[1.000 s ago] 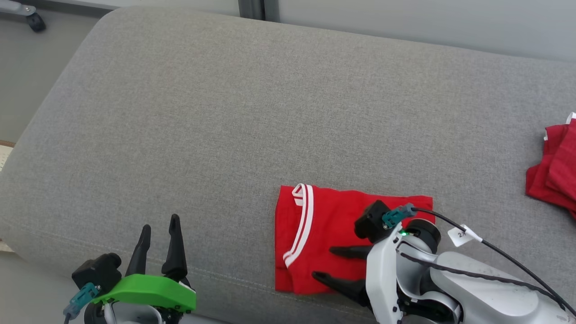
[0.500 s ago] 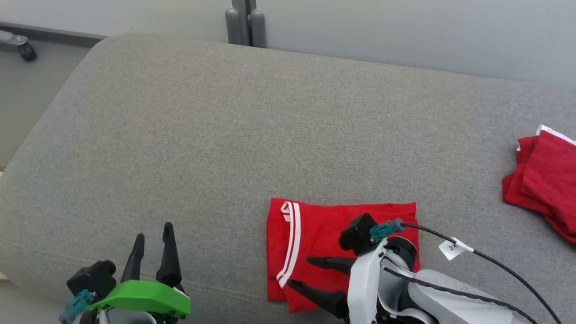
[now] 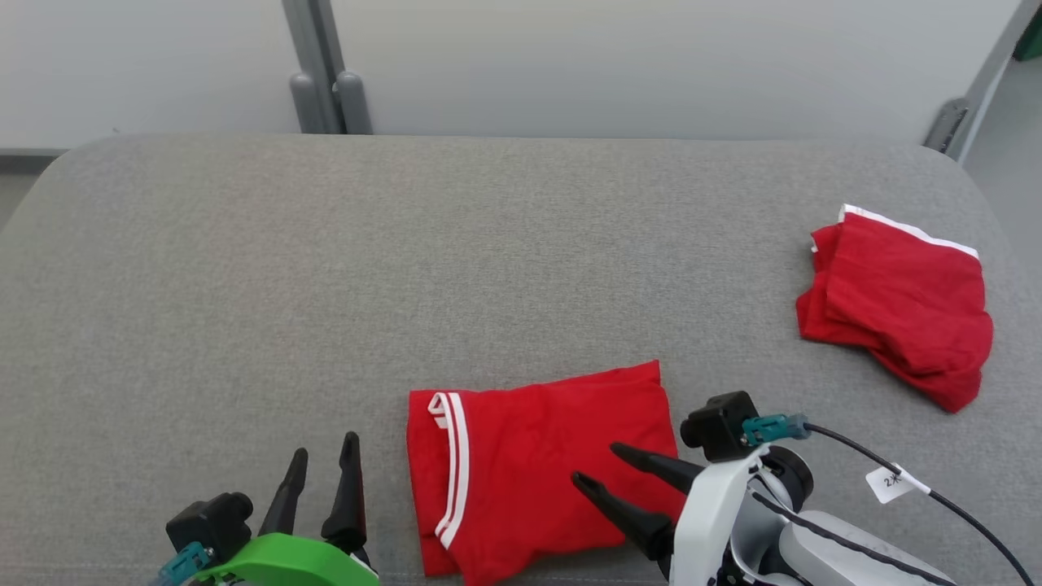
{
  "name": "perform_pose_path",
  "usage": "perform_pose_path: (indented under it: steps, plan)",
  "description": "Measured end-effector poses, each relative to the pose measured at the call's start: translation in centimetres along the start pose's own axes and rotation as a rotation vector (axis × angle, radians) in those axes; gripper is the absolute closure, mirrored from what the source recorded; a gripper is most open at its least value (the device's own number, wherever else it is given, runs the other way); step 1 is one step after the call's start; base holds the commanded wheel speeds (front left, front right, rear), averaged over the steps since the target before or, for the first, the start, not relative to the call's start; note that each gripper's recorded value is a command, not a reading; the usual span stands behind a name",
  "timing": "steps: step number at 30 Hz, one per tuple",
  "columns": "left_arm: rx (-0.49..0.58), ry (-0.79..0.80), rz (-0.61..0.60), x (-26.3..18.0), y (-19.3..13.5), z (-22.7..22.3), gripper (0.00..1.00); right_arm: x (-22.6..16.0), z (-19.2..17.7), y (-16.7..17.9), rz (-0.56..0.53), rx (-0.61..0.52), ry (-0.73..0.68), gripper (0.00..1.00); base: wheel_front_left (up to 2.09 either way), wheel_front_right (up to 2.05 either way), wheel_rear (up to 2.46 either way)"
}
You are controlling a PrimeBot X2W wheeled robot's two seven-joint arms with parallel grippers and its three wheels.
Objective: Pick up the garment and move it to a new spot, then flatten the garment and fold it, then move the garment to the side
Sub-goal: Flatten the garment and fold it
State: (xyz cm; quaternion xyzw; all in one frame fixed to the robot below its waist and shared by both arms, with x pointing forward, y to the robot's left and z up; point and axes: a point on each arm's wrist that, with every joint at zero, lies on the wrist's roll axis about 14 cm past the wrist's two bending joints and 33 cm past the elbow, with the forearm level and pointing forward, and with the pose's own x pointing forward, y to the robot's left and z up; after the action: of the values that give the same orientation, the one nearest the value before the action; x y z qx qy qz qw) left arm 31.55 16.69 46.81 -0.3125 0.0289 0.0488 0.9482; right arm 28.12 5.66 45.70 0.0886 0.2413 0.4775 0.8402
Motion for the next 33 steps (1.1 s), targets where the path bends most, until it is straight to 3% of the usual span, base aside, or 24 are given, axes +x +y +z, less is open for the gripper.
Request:
perform_pose_path:
  steps: [16,33]
  plan:
    - [-0.017,0.289,-0.250,0.4,-7.5,-6.7,0.00,-6.5,-1.7,-5.3,-0.310,0.121,-0.134,0.00,0.00,0.00,0.00]
    - [0.028,0.404,-0.173,0.2,-4.9,-9.3,0.00,-7.5,-2.1,-6.0,-0.349,0.148,-0.155,0.00,0.00,0.00,0.00]
